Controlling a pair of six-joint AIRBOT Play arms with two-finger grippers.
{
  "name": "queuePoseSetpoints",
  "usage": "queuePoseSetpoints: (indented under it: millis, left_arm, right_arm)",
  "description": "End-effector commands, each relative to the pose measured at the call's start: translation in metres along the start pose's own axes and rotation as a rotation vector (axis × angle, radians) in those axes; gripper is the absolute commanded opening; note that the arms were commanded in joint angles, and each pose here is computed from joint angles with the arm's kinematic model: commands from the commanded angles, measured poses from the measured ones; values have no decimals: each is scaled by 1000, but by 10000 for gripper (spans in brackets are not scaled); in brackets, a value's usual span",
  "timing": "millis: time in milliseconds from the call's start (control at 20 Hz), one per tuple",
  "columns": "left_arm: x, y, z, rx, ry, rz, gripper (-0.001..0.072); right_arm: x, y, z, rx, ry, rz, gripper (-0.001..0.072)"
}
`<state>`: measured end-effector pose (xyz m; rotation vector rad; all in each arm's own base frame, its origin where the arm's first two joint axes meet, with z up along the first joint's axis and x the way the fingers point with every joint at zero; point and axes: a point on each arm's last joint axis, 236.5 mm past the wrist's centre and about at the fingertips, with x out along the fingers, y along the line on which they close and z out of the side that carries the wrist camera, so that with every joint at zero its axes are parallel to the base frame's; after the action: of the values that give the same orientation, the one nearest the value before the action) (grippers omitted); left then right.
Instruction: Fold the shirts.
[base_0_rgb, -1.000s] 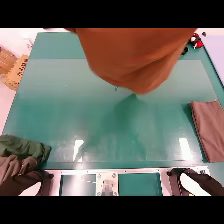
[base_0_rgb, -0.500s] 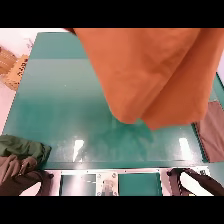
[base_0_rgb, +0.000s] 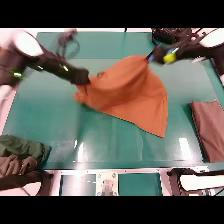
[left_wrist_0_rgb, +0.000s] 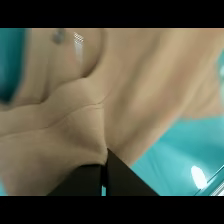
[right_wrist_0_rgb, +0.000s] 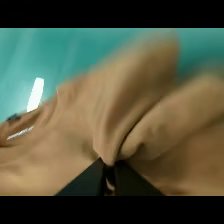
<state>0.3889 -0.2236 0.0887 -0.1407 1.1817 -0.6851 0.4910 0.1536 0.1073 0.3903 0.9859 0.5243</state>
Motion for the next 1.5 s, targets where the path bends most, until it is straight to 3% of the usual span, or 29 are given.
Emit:
queuePoseSetpoints:
  millis: [0, 50, 300, 450, 500, 550, 600, 650, 850, 900, 1250, 1300, 1350, 1400, 1450]
  left_arm:
    - [82, 51, -54, -120, 233, 22, 22]
    - [95, 59, -57, -135, 244, 28, 22]
    - [88, 86, -34, -166, 168, 61, 21]
    - [69, 105, -25, -199, 143, 69, 23]
    - [65, 110, -24, -198, 137, 69, 60]
    - [63, 112, -24, -194, 140, 66, 333]
    - [60, 115, -26, -206, 143, 62, 501]
    - [58, 116, -27, -200, 150, 58, 503]
    - [26, 126, -29, -209, 183, 39, 503]
    - [16, 129, -29, -219, 189, 35, 503]
    - [-13, 145, -35, -299, 187, -10, 503]
    - [-13, 145, -34, -299, 186, -11, 503]
    - [-13, 145, -34, -301, 183, -13, 503]
    - [-13, 143, -33, -302, 180, -23, 503]
    - [-13, 141, -32, -303, 179, -30, 503]
  right_arm:
    - [93, -41, -74, 171, 246, -12, 225]
    - [95, -52, -76, 210, 250, -24, 253]
    - [3, -108, -47, 313, 167, -81, 250]
    - [-60, -153, -91, 418, 195, -211, 249]
    - [-72, -163, -116, 463, 209, -246, 249]
    - [-80, -169, -144, 517, 229, -266, 255]
    - [-84, -172, -177, 584, 254, -278, 312]
    - [-84, -173, -209, 643, 281, -283, 374]
    - [-64, -167, -309, 800, 413, -278, 392]
    - [-59, -167, -323, 820, 430, -281, 454]
    - [-42, -165, -339, 823, 421, -289, 476]
    - [-35, -164, -330, 803, 386, -279, 456]
    - [-26, -165, -317, 773, 332, -273, 318]
    - [-20, -168, -303, 733, 277, -272, 75]
    - [-18, -171, -290, 693, 236, -276, 16]
